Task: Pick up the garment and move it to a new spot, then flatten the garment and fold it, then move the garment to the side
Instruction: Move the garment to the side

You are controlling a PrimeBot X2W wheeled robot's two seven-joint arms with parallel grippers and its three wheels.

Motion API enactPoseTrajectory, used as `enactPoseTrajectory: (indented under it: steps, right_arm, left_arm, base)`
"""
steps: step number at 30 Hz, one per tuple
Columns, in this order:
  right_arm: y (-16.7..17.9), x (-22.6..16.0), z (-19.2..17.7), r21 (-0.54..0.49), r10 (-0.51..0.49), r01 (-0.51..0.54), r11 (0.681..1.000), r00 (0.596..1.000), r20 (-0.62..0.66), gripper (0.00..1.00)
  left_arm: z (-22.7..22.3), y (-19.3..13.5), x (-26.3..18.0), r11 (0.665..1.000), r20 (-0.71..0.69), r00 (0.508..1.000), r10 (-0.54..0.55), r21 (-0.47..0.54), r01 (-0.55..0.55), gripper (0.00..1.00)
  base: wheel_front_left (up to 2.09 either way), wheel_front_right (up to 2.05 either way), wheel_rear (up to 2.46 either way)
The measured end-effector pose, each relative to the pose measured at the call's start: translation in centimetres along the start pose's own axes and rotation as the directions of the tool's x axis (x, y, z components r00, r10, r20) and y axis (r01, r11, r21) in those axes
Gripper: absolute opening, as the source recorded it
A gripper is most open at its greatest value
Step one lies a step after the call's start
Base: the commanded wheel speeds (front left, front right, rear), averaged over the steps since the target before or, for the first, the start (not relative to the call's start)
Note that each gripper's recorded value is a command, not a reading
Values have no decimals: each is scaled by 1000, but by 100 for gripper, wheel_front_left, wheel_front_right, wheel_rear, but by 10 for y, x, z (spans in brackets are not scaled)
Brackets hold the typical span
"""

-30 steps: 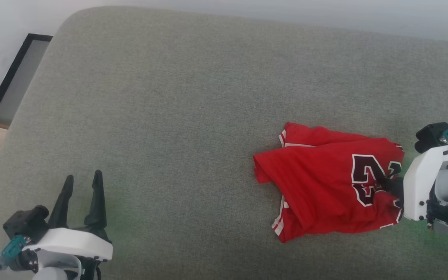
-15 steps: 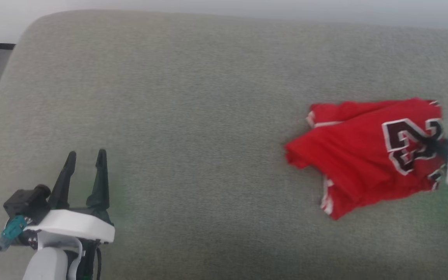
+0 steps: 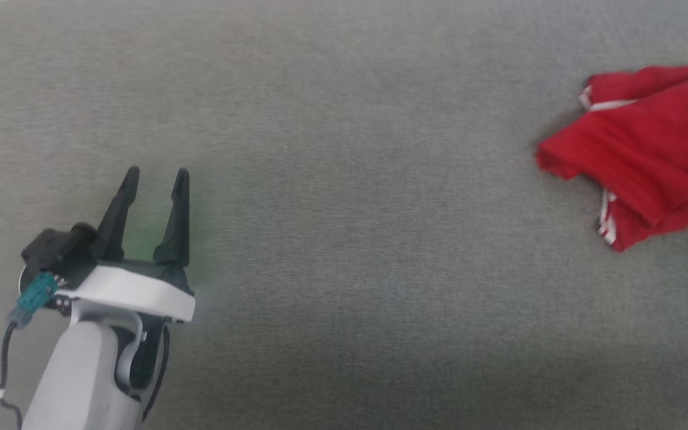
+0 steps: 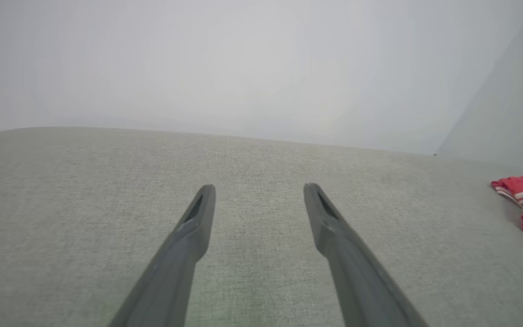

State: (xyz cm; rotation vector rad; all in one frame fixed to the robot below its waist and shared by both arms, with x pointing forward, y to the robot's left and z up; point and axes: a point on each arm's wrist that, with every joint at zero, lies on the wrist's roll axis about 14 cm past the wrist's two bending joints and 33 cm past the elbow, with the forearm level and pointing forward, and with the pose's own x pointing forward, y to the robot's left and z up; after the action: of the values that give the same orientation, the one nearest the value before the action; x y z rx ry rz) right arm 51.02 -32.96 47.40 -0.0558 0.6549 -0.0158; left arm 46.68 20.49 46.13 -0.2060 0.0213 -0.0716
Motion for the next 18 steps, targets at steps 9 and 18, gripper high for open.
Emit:
enactPoseTrajectory:
  steps: [9, 18]
  right_arm:
    - [-67, -3, -1, -17, -174, 175, 984, 984, 30, 0]
    - [-125, -6, -5, -76, -330, 332, 940, 943, 41, 0]
  left_arm:
    - [-22, -36, 40, 992, -28, 992, -123, -7, 123, 100]
    - [-53, -64, 67, 975, -70, 973, -221, -20, 220, 100]
  base:
    - [0, 0, 0]
    - [0, 0, 0]
